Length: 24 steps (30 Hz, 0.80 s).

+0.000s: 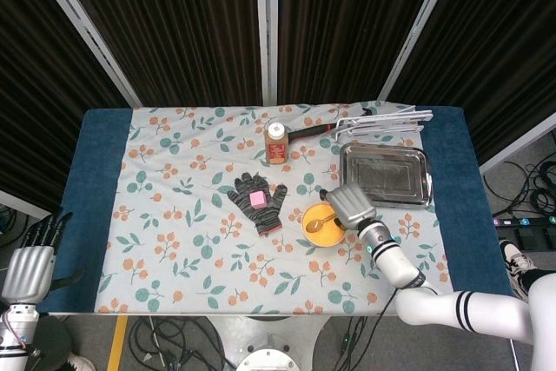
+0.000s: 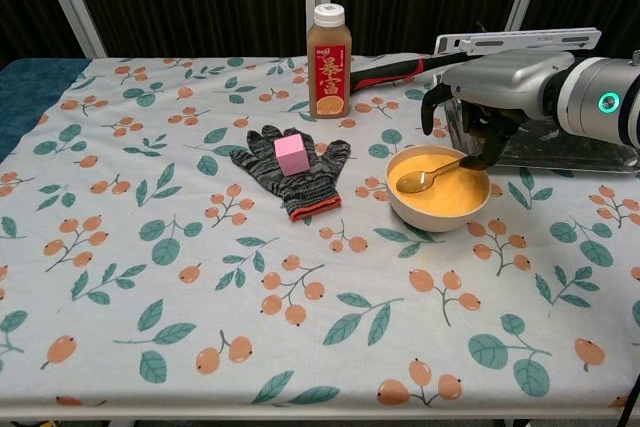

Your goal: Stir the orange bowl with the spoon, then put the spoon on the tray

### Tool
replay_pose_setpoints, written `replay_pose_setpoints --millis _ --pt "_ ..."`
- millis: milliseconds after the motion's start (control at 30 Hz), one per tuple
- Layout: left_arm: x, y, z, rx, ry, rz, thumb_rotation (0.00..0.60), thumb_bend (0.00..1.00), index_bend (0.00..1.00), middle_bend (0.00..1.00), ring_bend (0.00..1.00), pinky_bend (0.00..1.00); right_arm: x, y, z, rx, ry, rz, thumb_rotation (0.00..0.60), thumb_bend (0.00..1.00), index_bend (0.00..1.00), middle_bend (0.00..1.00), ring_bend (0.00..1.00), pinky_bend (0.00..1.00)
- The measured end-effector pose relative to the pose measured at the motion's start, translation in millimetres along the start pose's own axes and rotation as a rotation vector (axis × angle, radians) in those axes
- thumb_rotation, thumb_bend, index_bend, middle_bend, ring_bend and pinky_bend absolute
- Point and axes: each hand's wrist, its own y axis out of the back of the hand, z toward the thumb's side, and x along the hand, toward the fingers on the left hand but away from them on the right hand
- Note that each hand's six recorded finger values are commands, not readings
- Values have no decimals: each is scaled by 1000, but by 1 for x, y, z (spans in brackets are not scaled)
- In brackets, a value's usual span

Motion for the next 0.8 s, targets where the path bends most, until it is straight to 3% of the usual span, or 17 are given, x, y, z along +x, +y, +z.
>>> replay_pose_setpoints --millis 233,800 --pt "-1 -1 0 -2 2 -7 600 37 101 95 96 131 2 -8 0 51 7 -10 600 228 436 946 943 1000" --pt "-3 -2 -1 -24 2 -16 600 38 101 96 96 131 -3 -18 4 64 11 -6 600 296 484 946 944 1000"
